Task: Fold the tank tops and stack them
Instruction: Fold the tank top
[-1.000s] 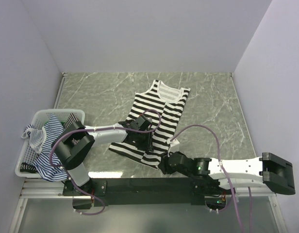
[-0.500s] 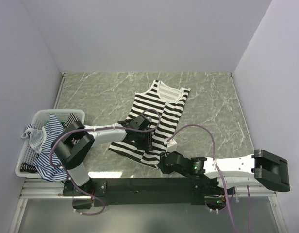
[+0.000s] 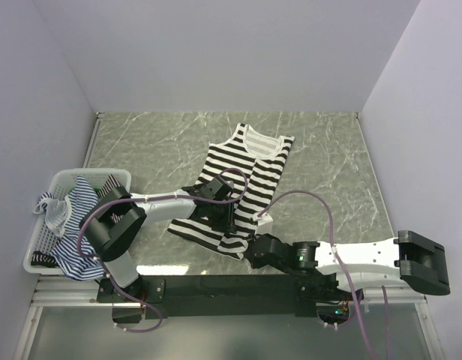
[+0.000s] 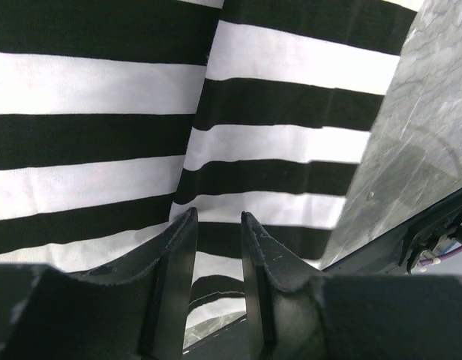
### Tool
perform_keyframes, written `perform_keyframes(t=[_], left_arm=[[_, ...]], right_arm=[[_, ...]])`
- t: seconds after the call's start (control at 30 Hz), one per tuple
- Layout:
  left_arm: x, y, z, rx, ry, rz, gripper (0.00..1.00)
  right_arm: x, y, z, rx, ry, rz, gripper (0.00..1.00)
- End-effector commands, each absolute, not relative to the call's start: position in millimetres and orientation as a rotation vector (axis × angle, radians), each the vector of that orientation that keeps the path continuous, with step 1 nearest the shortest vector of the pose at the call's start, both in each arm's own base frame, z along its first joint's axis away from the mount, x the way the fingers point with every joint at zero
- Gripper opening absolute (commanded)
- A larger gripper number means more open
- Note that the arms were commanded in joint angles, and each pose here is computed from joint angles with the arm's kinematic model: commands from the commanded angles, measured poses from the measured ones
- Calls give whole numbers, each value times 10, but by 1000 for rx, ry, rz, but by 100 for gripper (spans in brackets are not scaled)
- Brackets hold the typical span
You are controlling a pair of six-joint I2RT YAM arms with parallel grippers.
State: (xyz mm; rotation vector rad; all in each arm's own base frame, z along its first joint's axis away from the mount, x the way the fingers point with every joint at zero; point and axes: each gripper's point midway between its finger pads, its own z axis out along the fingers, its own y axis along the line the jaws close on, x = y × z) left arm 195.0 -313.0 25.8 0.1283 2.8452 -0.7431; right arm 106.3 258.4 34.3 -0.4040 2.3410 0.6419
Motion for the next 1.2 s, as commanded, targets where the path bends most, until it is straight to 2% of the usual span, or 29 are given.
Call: perform_keyframes(t=[0.0,0.3,0.47,0.57,0.67,0.77,0.93,1.17], left_arm=[[1994,-3160,264,158,2826,-763,36],[1997,-3139,250,149,2833,-756,36],[2007,-3128,265,147,2829,-759,35],[2007,-3142,287,156,2824,-767,35],[2015,-3137,323,157,2814,-775,36],[2024,-3147,389,162,2803,-793,37],[2062,-3194,637,199,2739,-843,39],[2025,-3241,1038,248,2655,-942,40]], right_arm=[[1043,2618,565,-289,2358,653,0],[873,2356,423,-135,2584,406,0],[739,2378,354,-186,2633,276,2],[652,2522,363,-230,2635,346,27],[617,2645,503,-251,2596,466,42],[650,2664,703,-211,2544,575,50],[979,2364,816,23,2500,533,53],[1790,2102,876,271,2396,518,45]])
